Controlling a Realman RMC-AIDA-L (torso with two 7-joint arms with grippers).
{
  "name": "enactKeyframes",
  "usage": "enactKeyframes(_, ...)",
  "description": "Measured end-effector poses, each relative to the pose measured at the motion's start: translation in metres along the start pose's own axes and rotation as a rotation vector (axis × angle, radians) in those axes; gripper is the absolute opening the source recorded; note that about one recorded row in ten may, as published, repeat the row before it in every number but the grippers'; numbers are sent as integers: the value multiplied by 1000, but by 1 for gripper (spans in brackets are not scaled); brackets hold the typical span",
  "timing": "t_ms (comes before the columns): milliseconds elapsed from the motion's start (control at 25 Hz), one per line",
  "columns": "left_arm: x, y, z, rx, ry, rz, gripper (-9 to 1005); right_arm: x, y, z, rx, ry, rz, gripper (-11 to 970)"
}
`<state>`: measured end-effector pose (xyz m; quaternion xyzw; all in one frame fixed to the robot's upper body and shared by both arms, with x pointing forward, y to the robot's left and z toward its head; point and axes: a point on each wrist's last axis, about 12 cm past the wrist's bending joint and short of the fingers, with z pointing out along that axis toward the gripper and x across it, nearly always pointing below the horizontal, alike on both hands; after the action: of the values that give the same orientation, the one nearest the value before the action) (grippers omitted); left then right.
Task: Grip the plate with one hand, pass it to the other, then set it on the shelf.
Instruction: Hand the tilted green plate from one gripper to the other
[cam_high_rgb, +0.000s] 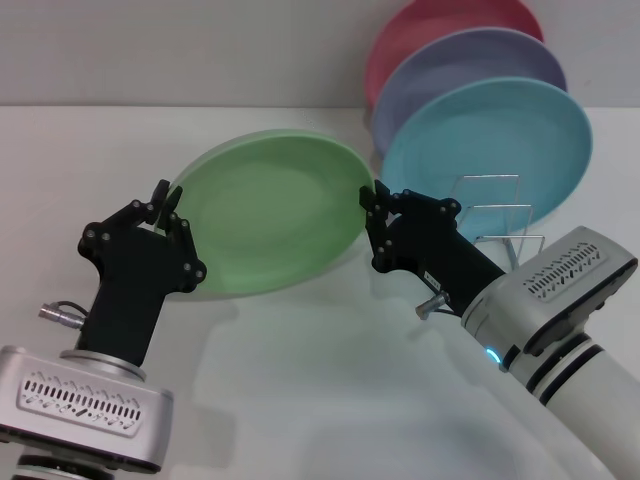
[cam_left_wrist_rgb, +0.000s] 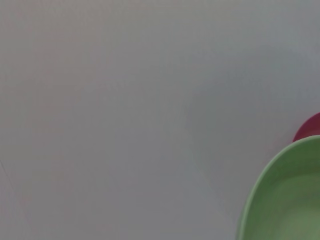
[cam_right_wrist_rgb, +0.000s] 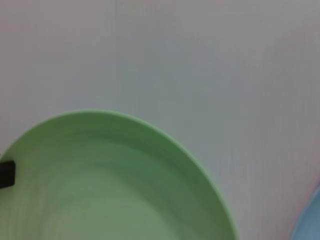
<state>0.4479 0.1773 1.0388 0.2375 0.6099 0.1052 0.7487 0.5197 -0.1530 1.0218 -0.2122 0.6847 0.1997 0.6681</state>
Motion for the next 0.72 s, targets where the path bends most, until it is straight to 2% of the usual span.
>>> enactKeyframes(720,0,0,-1,6,-2,3,120,0,0,0,0,1,2,77)
